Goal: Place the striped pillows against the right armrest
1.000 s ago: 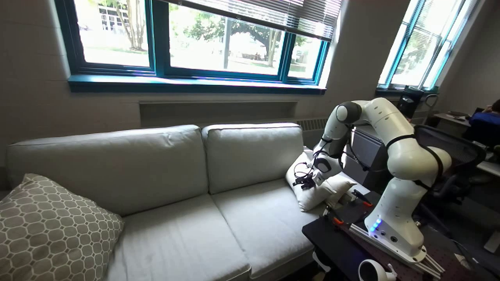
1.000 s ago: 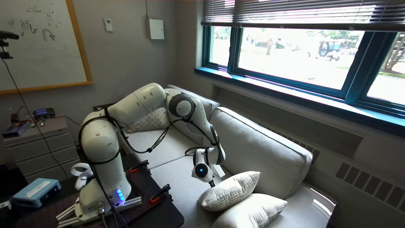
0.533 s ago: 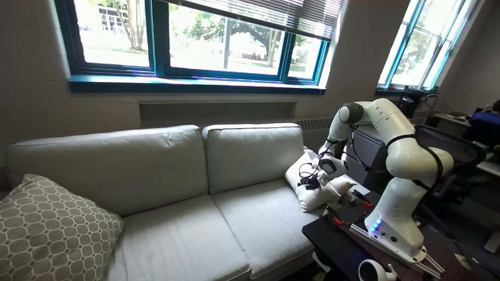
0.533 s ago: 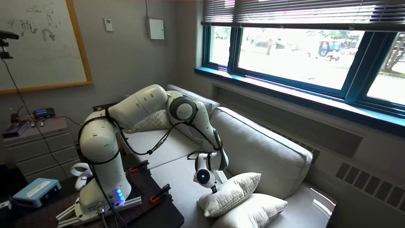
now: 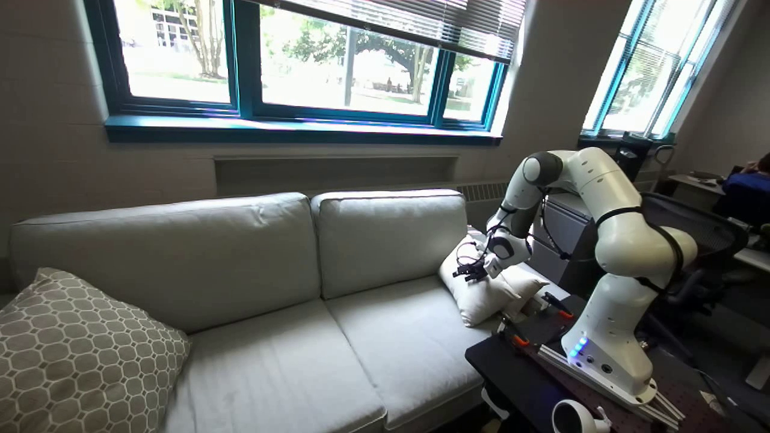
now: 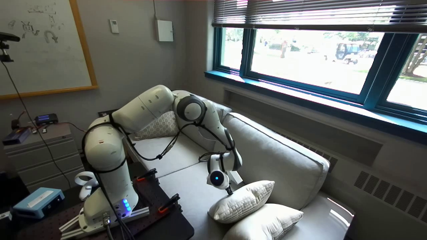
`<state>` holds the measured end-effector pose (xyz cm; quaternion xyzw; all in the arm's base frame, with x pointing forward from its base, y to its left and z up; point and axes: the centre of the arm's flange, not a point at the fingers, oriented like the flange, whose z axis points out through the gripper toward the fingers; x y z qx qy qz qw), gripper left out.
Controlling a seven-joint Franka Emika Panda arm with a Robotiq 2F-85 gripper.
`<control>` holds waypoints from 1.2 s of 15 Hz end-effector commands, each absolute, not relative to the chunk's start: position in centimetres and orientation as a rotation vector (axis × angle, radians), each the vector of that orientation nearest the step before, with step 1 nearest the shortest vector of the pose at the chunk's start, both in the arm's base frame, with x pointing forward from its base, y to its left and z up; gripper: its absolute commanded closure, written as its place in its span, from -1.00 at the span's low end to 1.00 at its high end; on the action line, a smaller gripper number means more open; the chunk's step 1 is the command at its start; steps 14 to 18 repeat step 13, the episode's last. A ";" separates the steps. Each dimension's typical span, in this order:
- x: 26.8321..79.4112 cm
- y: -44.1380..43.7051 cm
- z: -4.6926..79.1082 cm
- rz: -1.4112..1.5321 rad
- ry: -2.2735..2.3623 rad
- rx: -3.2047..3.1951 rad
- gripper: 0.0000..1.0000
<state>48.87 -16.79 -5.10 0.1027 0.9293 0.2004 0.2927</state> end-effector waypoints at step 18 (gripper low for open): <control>53.0 -11.8 0.6 0.549 2.398 0.046 -1.00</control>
